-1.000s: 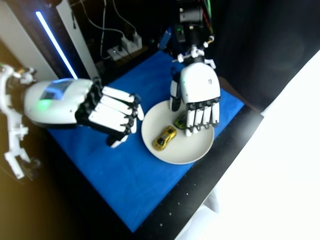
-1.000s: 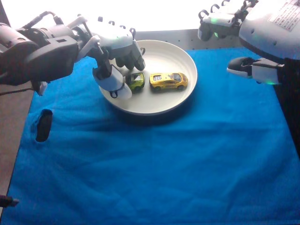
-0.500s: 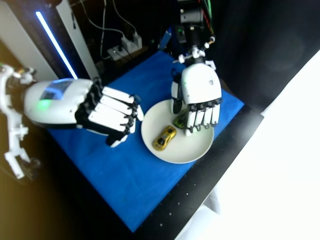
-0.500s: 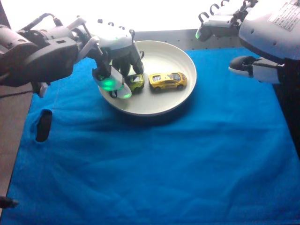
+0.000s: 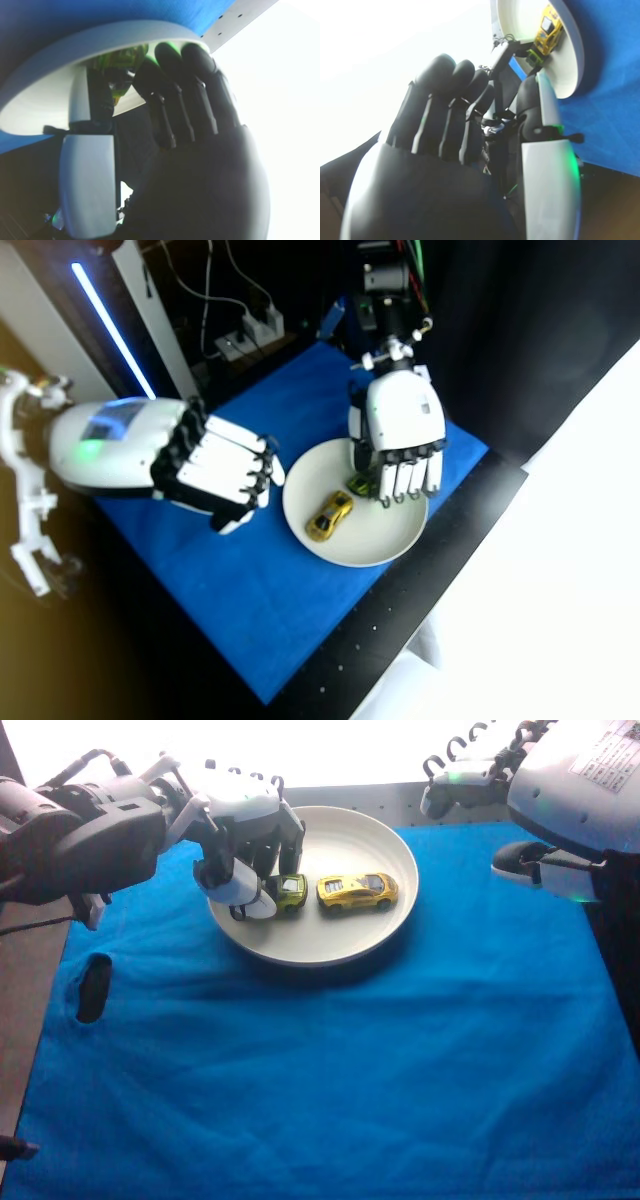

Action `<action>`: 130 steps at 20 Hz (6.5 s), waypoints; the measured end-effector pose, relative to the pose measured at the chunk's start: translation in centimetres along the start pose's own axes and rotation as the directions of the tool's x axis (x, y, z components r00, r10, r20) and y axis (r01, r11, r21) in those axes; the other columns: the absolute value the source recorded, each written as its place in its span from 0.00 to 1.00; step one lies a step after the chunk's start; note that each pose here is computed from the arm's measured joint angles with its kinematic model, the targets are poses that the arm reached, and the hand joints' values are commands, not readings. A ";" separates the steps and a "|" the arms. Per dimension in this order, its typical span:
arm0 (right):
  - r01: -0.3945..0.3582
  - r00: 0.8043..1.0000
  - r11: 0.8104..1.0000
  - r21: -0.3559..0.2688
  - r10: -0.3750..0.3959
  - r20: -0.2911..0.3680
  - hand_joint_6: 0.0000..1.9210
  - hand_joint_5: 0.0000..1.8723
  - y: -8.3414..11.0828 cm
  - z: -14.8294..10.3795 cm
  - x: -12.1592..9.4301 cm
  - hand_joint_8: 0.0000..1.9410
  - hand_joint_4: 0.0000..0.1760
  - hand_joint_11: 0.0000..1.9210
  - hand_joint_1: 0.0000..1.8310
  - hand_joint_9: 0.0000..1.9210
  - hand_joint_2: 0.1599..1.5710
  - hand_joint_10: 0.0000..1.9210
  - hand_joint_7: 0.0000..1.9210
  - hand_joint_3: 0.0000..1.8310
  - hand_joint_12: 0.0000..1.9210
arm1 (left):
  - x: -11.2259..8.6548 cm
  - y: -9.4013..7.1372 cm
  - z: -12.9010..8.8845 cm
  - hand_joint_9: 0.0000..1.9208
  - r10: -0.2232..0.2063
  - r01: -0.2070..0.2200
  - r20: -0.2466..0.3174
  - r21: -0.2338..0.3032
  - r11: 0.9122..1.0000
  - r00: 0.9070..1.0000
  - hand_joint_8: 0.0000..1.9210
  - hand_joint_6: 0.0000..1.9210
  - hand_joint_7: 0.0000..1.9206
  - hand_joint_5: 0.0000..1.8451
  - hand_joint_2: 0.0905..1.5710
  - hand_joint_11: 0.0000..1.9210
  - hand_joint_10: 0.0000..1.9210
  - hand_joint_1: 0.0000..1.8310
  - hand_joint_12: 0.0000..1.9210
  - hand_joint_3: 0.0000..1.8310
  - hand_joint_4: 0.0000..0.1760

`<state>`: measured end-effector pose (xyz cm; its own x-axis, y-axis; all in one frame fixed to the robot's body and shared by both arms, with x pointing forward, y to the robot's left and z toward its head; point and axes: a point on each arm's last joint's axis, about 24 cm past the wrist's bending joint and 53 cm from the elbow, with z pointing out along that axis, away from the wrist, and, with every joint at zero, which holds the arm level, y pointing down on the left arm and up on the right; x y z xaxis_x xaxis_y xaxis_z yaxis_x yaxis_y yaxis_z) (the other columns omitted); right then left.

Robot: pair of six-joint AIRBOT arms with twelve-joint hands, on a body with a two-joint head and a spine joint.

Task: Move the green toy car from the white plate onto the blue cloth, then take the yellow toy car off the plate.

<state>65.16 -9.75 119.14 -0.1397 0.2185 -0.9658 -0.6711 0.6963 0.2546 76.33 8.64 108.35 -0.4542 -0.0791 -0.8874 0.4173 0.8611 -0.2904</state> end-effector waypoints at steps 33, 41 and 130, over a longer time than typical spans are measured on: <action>-0.013 1.000 1.000 0.013 0.013 0.004 0.29 0.29 -0.4 -0.1 -0.1 0.42 0.00 0.25 0.66 0.28 0.62 0.68 0.33 0.00 0.93 | -0.7 -5.5 -14.0 0.38 0.080 -0.109 0.156 0.191 0.976 0.985 0.75 0.58 0.44 0.43 0.76 0.28 0.77 0.66 0.96 0.00 0.00; -0.018 1.000 1.000 0.023 0.018 0.002 0.33 0.26 -0.7 -0.2 -0.1 0.48 0.00 0.28 0.67 0.27 0.63 0.70 0.30 0.00 0.91 | 4.0 -6.3 -15.7 0.33 0.112 -0.118 0.042 0.209 0.971 0.993 0.76 0.65 0.42 0.40 0.77 0.21 0.80 0.63 1.00 0.00 0.00; 0.025 0.956 0.996 0.084 0.001 -0.293 0.00 0.32 -1.2 11.6 10.0 0.84 0.00 0.44 0.50 0.37 0.57 0.97 0.32 0.00 1.00 | -2.8 -1.9 -18.6 0.32 -0.168 0.123 0.435 0.130 0.984 0.885 0.47 0.72 0.34 0.39 0.78 0.23 0.58 0.48 0.86 0.00 0.97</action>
<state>73.00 -0.43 109.75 -0.3477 0.0094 -0.9376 -0.6105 0.7566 0.2340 62.17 16.61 118.07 -0.1294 -0.4328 -0.8922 0.4570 0.7724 -0.4410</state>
